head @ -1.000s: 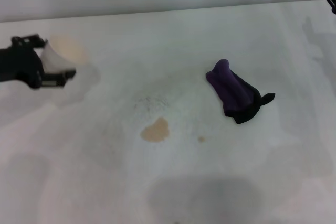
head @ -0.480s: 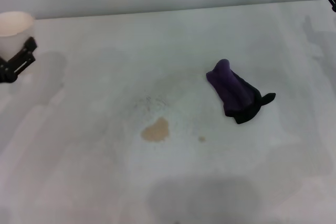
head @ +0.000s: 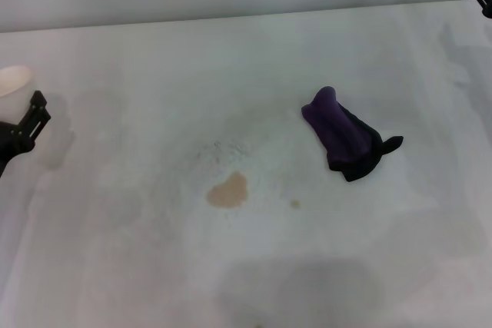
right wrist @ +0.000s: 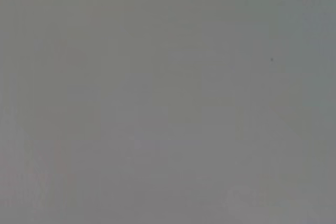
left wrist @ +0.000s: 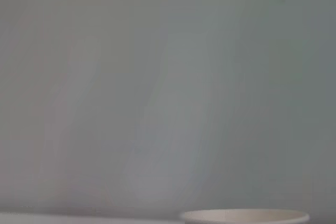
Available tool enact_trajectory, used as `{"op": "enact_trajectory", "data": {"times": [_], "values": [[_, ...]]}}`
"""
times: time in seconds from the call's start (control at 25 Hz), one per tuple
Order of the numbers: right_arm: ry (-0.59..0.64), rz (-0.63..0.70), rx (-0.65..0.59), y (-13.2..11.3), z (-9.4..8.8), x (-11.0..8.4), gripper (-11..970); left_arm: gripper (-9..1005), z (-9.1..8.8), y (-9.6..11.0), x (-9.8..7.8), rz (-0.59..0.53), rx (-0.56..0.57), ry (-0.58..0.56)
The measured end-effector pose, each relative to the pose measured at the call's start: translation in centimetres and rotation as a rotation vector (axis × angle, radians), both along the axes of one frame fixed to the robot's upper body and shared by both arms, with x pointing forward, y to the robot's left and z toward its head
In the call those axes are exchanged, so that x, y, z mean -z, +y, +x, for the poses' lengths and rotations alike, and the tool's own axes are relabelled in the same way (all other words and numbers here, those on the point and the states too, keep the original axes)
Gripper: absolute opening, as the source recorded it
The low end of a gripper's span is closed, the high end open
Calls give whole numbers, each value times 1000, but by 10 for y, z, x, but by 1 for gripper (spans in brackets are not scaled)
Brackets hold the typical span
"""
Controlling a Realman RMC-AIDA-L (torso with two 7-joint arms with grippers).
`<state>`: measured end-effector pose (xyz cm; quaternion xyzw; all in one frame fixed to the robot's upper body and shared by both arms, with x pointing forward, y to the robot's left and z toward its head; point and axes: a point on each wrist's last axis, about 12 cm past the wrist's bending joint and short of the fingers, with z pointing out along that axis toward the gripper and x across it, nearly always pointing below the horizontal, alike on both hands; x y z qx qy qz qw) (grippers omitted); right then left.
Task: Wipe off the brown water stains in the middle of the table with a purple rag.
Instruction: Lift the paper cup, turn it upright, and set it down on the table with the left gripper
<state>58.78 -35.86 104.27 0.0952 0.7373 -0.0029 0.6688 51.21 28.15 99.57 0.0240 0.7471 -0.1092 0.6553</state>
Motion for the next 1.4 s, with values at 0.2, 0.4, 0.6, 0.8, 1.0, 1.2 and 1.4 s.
{"op": "enact_trajectory", "data": {"times": [0.2, 0.4, 0.6, 0.8, 1.0, 1.2, 1.4], "values": [[2, -1, 1, 0, -1, 1, 830, 867, 2, -1, 3, 25, -4, 34], [2, 0, 1, 0, -1, 0, 829, 869, 1, 0, 6, 53, 4, 47], [-3, -1, -3, 1, 1, -1, 829, 871, -4, -2, 10, 101, 13, 58], [-3, 1, -5, 2, 2, -1, 829, 872, -10, -2, 14, 105, 10, 72], [0, 4, -5, 3, 1, 1, 829, 872, -16, -1, 17, 112, 4, 82], [-9, 6, -7, 3, -2, 1, 829, 872, -24, -9, 19, 175, 24, 64], [-12, 6, -8, 4, -2, 1, 829, 871, -28, -12, 21, 195, 31, 64]]}}
